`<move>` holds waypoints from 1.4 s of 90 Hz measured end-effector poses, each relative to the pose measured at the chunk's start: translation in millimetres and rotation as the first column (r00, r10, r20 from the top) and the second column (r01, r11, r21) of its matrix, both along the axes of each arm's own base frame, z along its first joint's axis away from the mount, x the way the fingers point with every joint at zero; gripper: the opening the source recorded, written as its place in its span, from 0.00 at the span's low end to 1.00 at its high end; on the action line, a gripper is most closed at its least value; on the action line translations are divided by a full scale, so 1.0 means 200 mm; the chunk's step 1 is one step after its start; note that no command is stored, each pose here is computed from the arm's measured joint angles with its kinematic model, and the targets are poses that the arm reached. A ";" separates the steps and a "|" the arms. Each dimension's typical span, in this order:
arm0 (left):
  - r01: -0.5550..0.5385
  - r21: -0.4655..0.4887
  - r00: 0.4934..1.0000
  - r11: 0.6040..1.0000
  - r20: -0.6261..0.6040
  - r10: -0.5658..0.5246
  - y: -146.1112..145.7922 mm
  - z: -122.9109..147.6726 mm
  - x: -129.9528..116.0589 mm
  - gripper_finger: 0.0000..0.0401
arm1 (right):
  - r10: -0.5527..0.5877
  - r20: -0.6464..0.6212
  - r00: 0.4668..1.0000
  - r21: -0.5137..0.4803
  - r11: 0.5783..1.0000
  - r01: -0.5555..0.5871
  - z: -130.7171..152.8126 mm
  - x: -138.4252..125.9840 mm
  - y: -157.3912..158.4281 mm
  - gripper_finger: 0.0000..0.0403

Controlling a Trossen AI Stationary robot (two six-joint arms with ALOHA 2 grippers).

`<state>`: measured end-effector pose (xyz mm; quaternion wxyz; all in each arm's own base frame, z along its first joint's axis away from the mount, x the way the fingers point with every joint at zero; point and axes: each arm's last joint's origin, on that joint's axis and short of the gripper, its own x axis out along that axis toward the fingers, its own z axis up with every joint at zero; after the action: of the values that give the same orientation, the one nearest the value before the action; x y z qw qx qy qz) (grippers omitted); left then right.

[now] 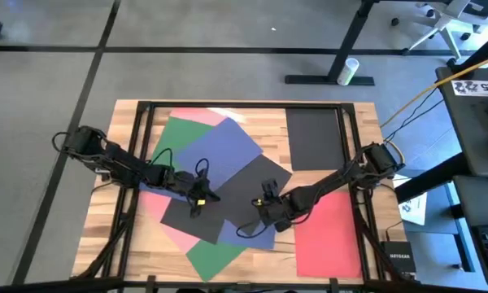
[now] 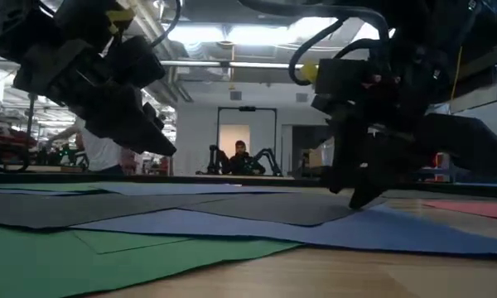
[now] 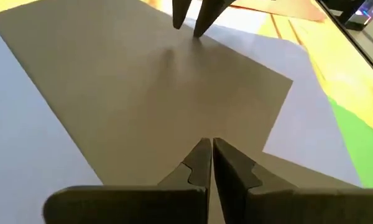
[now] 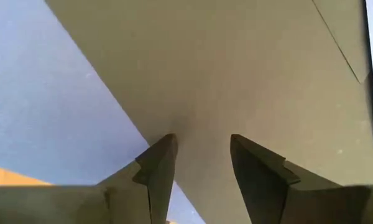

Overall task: Organize paper
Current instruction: Stack the black paper on top of the other black paper on the table

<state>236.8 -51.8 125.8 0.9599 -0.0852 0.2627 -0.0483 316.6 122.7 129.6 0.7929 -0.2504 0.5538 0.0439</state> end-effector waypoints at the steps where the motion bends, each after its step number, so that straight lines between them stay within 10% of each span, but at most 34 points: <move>1: 0.000 0.000 1.000 1.000 0.000 0.000 0.00 0.00 0.00 0.00 | 0.000 0.000 1.000 0.000 1.000 0.000 0.00 0.00 0.00 0.36; 126: -0.003 -0.026 0.996 1.000 0.085 0.005 0.03 0.08 -0.12 0.00 | 0.002 -0.019 1.000 -0.014 1.000 -0.002 0.00 -0.01 0.00 0.36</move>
<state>212.2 -46.2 142.0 0.9691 -0.0963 0.2208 -0.0533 314.8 121.8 128.8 0.7858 -0.2563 0.5612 0.0430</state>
